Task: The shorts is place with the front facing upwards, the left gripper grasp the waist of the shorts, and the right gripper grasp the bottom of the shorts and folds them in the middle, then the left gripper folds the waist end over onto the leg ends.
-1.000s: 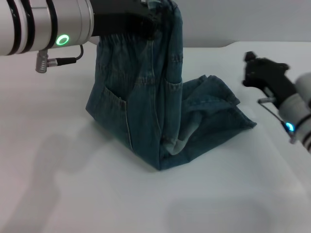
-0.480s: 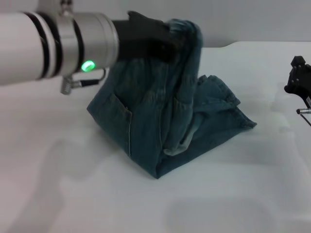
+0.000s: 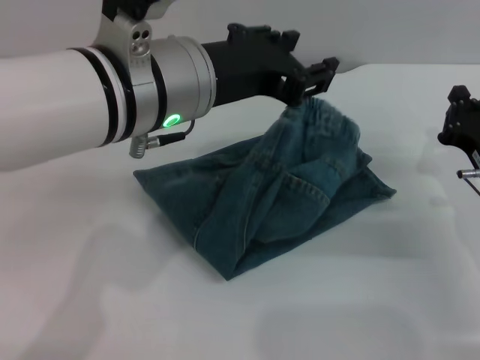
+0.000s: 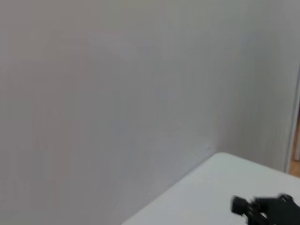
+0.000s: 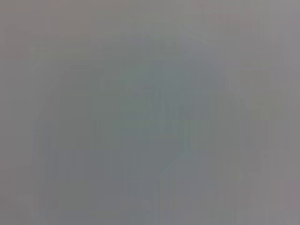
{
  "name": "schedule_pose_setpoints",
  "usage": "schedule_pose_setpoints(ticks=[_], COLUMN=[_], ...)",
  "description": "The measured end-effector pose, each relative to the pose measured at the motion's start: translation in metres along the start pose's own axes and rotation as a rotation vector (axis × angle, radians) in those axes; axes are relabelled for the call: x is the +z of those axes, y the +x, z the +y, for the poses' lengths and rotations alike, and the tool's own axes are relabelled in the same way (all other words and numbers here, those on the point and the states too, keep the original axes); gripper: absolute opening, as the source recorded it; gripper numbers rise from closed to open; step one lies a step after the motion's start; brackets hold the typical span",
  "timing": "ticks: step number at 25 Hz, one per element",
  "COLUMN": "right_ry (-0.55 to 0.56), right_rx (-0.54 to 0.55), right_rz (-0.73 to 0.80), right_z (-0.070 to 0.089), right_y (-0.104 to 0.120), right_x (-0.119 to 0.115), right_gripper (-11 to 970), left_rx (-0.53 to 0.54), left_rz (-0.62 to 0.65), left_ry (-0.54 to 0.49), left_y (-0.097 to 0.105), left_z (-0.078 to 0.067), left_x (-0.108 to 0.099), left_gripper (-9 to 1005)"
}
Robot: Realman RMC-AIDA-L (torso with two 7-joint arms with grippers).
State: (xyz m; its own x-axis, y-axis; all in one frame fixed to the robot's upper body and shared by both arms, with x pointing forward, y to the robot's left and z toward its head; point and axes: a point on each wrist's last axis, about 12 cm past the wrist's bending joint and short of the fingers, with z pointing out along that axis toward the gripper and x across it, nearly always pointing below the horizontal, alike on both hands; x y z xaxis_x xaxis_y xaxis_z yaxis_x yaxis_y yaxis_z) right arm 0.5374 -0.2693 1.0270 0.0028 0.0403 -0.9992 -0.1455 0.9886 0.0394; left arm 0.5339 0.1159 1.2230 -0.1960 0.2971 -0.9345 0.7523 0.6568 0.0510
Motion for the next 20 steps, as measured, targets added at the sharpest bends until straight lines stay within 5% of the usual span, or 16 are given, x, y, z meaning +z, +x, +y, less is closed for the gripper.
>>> schedule_pose_setpoints(ticks=[8,14,20], right_ry=[0.01,0.158,0.204], right_rx=[-0.027,-0.19,-0.119], right_rz=[-0.111,-0.186,-0.259], right_z=[-0.006,-0.01,-0.013], right_y=[0.001,-0.001,-0.006], right_x=[-0.04,-0.088,-0.115], right_gripper=[11,20,28], left_rx=[0.014,-0.004,-0.017], left_rz=[-0.172,-0.253,-0.318], left_ry=[-0.203,-0.496,-0.668], left_y=[0.019,0.081,0.135], left_z=[0.022,0.056,0.065], left_x=[-0.006,-0.011,-0.015], left_gripper=[669,847,847])
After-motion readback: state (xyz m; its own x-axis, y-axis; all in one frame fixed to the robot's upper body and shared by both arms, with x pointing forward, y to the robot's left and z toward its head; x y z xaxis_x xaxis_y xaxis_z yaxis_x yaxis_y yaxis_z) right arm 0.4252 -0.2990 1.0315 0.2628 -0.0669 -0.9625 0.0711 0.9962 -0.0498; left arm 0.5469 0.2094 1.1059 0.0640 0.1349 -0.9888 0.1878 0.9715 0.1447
